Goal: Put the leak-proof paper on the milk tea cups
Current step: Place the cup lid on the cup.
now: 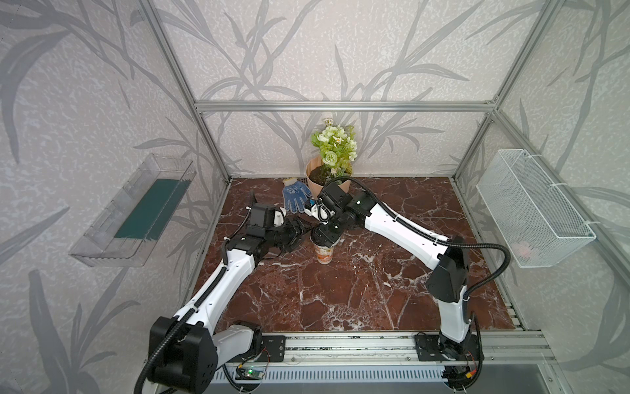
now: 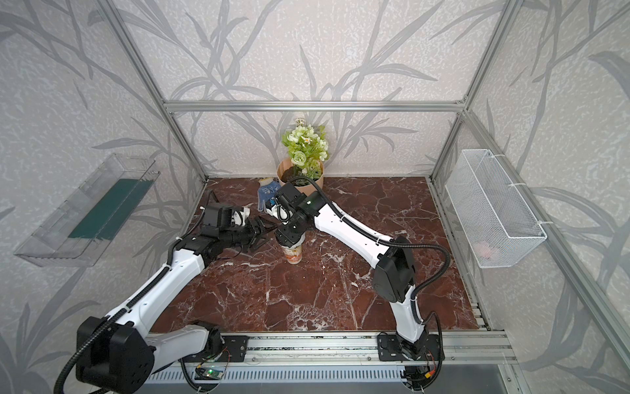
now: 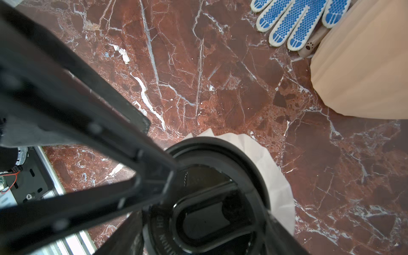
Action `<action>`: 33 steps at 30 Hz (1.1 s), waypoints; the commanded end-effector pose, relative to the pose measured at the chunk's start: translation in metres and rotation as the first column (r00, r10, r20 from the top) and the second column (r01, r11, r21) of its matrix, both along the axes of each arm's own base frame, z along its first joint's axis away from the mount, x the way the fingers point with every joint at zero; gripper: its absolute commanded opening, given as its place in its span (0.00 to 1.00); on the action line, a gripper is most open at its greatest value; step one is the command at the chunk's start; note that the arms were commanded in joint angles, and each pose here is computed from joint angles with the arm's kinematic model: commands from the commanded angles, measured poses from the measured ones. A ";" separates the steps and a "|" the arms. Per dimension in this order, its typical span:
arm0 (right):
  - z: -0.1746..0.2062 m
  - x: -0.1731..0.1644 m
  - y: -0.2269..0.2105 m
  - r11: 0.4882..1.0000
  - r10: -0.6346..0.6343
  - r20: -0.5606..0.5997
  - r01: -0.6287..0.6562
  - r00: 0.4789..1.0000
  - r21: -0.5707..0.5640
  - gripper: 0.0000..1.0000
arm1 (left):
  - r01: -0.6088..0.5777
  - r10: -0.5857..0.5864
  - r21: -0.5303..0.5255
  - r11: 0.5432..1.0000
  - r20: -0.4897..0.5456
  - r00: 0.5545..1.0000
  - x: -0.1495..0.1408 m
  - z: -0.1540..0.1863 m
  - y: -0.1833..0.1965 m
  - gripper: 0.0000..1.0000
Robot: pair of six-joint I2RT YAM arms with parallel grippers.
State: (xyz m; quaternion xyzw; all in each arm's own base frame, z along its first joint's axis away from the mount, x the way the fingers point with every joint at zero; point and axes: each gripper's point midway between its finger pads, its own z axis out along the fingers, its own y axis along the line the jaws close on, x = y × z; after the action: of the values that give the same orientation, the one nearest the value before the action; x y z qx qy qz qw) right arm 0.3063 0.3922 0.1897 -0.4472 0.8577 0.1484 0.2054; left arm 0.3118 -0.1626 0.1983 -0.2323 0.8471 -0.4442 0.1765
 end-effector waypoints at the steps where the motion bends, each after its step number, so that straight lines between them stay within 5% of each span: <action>1: -0.045 -0.024 -0.017 0.993 0.007 -0.149 -0.025 0.989 -0.117 0.74 | 0.020 -0.020 -0.031 0.999 -0.010 1.000 -0.001 -0.006 -0.005 0.70; 20: -0.044 -0.026 -0.015 0.994 0.009 -0.157 -0.026 0.988 -0.107 0.74 | 0.084 -0.091 -0.081 0.993 -0.093 0.991 -0.011 -0.046 -0.018 0.67; 33: -0.010 -0.021 -0.004 0.999 0.014 -0.123 -0.018 0.992 -0.026 0.79 | 0.115 -0.101 0.058 0.992 -0.210 0.973 -0.039 -0.078 -0.002 0.59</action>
State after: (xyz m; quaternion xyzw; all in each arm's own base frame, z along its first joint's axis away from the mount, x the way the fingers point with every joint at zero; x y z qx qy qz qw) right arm 0.3037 0.3942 0.1932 -0.4459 0.8574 0.1612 0.2003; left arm 0.3047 -0.1772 0.1688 -0.1874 0.8517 -0.4669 0.1464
